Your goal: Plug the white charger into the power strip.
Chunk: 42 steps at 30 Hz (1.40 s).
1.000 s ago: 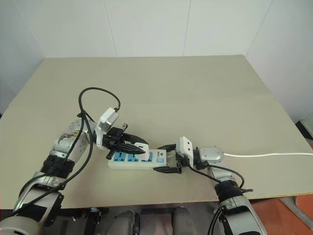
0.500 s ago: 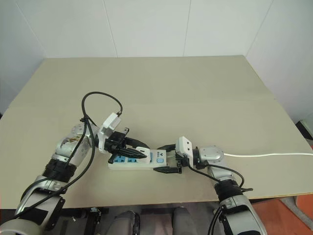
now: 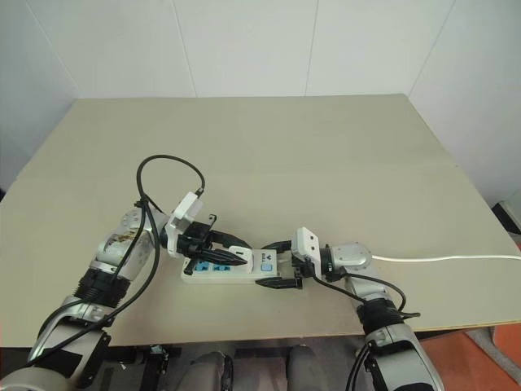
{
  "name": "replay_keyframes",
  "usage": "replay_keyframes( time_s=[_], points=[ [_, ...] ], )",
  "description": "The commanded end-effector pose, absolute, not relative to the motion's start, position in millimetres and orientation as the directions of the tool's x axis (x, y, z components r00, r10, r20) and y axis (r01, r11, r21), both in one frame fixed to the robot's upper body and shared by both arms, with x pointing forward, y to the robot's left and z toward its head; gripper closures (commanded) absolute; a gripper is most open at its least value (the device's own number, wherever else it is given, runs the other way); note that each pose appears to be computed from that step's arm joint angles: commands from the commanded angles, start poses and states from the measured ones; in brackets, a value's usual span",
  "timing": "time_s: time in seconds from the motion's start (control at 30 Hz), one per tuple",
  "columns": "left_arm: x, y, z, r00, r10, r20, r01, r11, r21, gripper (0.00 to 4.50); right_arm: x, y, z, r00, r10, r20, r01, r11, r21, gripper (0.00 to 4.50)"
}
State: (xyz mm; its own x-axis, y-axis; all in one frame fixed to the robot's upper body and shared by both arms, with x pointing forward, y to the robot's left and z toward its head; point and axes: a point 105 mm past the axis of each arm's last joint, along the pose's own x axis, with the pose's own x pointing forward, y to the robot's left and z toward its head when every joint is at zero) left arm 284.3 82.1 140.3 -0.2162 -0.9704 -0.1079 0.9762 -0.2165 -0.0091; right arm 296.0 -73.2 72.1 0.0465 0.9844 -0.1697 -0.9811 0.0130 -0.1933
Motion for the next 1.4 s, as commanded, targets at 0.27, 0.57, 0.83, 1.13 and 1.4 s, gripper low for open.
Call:
replay_keyframes(
  time_s=[0.27, 0.57, 0.83, 1.13, 1.4],
  points=[
    [286, 80, 146, -0.183, -0.979, -0.087, 0.981, -0.188, 0.049, 3.45, 292, -68, 61, 0.023, 0.981, -0.194, -0.989, -0.005, -0.145, 1.09],
    [289, 80, 146, -0.166, -0.982, -0.087, 0.984, -0.171, 0.055, 3.45, 292, -69, 61, 0.023, 0.98, -0.196, -0.99, -0.005, -0.141, 1.09],
    [291, 82, 143, -0.157, -0.983, -0.1, 0.985, -0.163, 0.061, 3.45, 292, -69, 61, 0.024, 0.981, -0.195, -0.99, -0.004, -0.139, 1.09],
    [291, 83, 140, -0.152, -0.983, -0.104, 0.985, -0.159, 0.063, 3.45, 291, -68, 61, 0.025, 0.981, -0.192, -0.99, -0.002, -0.138, 1.09],
    [288, 90, 122, -0.126, -0.984, -0.129, 0.987, -0.138, 0.086, 3.45, 291, -68, 61, 0.028, 0.982, -0.188, -0.991, 0.002, -0.133, 1.09]
  ],
)
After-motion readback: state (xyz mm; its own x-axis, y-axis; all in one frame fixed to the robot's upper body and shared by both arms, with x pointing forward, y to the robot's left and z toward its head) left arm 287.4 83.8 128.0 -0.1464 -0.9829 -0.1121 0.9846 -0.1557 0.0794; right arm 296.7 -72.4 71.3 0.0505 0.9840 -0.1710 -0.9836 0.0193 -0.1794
